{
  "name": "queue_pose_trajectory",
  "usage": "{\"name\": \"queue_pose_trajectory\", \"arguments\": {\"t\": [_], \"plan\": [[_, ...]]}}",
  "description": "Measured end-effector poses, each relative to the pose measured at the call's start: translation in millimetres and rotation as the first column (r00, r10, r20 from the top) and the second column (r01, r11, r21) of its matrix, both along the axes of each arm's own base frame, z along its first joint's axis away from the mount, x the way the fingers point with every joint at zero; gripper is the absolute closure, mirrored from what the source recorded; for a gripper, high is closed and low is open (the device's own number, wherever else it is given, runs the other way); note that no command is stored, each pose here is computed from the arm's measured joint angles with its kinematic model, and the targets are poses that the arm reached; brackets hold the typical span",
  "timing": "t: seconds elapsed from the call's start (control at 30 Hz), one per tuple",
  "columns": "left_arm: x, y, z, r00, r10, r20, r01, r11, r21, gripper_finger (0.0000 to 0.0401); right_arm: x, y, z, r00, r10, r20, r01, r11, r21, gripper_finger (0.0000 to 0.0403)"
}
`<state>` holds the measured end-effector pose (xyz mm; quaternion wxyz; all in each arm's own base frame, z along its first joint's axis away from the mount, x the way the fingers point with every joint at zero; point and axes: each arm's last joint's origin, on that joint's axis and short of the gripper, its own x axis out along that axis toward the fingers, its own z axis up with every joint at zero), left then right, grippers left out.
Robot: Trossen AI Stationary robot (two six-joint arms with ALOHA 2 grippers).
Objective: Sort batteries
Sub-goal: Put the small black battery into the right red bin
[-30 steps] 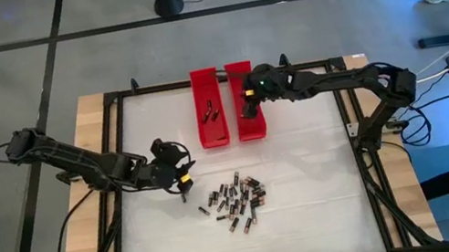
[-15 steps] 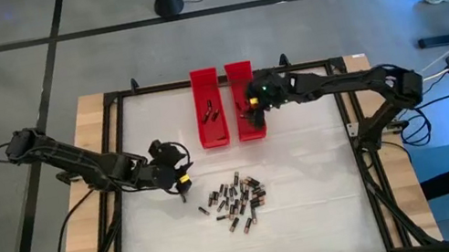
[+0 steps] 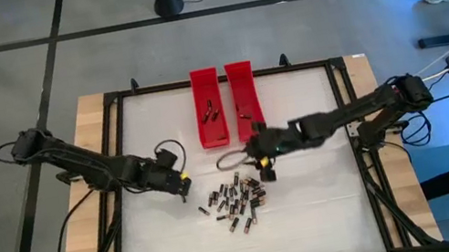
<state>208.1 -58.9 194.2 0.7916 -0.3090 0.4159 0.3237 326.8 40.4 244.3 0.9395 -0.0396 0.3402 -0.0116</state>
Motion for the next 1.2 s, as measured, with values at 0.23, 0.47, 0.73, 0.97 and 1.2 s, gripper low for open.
{"name": "queue_pose_trajectory", "arguments": {"t": [0.23,0.47,0.73,0.97,1.2], "plan": [[16,-9,-30,0.994,-0.019,-0.109,0.008,0.995,-0.102,0.0252,-4,37,3,0.996,0.074,0.048,-0.075,0.997,0.022,0.0223],[24,-12,-50,0.986,0.012,-0.164,-0.032,0.992,-0.122,0.0252,-6,46,3,0.994,0.102,0.048,-0.103,0.994,0.021,0.0223],[36,-12,-64,0.967,-0.033,-0.252,0.005,0.994,-0.114,0.0254,-6,45,4,0.994,0.098,0.049,-0.099,0.995,0.02,0.0223],[42,-10,-68,0.944,-0.087,-0.319,0.061,0.994,-0.091,0.0314,-6,45,3,0.994,0.098,0.047,-0.099,0.995,0.019,0.0223],[44,-10,-66,0.938,-0.13,-0.321,0.123,0.991,-0.044,0.0384,-6,45,3,0.995,0.09,0.048,-0.092,0.995,0.03,0.0223]]}}
